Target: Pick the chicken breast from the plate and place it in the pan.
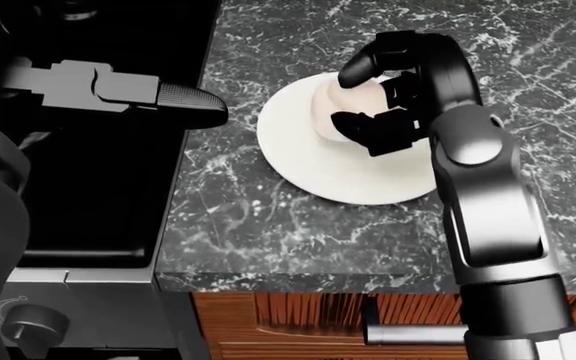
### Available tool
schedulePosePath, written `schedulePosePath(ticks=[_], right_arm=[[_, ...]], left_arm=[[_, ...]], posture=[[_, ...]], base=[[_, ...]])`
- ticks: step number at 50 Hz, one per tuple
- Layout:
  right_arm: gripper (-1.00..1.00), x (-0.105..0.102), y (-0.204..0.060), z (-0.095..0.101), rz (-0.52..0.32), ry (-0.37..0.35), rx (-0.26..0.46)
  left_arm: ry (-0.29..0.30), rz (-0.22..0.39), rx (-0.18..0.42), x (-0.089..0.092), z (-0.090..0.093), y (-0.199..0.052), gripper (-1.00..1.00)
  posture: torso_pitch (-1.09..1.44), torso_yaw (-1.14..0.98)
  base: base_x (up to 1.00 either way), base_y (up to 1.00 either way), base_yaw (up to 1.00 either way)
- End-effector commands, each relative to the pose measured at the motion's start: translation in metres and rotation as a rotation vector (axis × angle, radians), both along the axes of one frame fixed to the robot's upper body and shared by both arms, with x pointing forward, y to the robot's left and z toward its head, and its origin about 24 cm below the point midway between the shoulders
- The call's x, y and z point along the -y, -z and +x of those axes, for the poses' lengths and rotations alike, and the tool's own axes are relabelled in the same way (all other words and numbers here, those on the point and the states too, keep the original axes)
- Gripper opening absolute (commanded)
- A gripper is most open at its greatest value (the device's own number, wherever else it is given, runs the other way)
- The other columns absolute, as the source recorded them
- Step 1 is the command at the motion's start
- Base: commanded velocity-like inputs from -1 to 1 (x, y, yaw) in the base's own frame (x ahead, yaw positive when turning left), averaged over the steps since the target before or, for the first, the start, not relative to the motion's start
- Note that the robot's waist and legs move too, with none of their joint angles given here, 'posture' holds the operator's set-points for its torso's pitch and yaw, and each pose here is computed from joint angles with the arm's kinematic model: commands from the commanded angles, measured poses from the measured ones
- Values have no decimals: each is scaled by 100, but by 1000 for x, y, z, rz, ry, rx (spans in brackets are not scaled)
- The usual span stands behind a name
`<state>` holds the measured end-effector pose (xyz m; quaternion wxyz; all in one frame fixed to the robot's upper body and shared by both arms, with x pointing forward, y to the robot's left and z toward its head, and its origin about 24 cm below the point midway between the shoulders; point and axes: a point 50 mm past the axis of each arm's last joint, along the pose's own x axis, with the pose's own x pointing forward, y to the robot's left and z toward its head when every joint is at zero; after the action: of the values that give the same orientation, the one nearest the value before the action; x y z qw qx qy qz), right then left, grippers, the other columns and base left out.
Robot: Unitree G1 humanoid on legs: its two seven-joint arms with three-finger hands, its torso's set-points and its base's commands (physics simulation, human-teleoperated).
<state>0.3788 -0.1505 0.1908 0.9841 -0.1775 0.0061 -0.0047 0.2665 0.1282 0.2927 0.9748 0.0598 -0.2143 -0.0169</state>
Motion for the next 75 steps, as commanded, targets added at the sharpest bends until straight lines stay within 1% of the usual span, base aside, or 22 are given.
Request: schedulePosePath(ticks=[1, 10, 12, 13, 27, 39, 55, 59, 65, 75], right_arm=[[-68, -2, -28, -2, -2, -8, 113], [-73, -2, -42, -9, 1, -9, 142], [-86, -3, -47, -12, 5, -10, 155], [-100, -3, -49, -13, 7, -10, 159], [-100, -7, -68, -25, 27, -33, 212], [-100, -10, -87, -39, 61, -56, 278], [-100, -11, -109, -57, 47, -61, 360], [-100, -12, -112, -59, 42, -65, 373], [-100, -13, -113, -60, 40, -69, 375], [-100, -13, -114, -61, 41, -73, 381]], left_arm=[[2, -3, 78, 0, -6, -12, 100], [3, -3, 79, 0, -7, -13, 100], [2, -2, 79, 0, -7, -13, 100], [2, -2, 79, 0, -7, -13, 100], [1, -2, 79, 0, -7, -13, 100], [-1, -4, 81, -1, -7, -13, 100], [0, -4, 84, -1, -8, -14, 100], [0, -4, 85, -1, -9, -15, 100], [0, -4, 85, -1, -8, -14, 100], [0, -4, 83, -1, -8, -14, 100]], posture=[[0, 0], [0, 0], [0, 0], [0, 0], [0, 0], [0, 0], [0, 0], [0, 0], [0, 0], [0, 0]], base=[[0, 0, 0], [0, 0, 0], [0, 0, 0], [0, 0, 0], [0, 0, 0], [0, 0, 0], [0, 0, 0], [0, 0, 0], [-18, 0, 0], [-60, 0, 0]])
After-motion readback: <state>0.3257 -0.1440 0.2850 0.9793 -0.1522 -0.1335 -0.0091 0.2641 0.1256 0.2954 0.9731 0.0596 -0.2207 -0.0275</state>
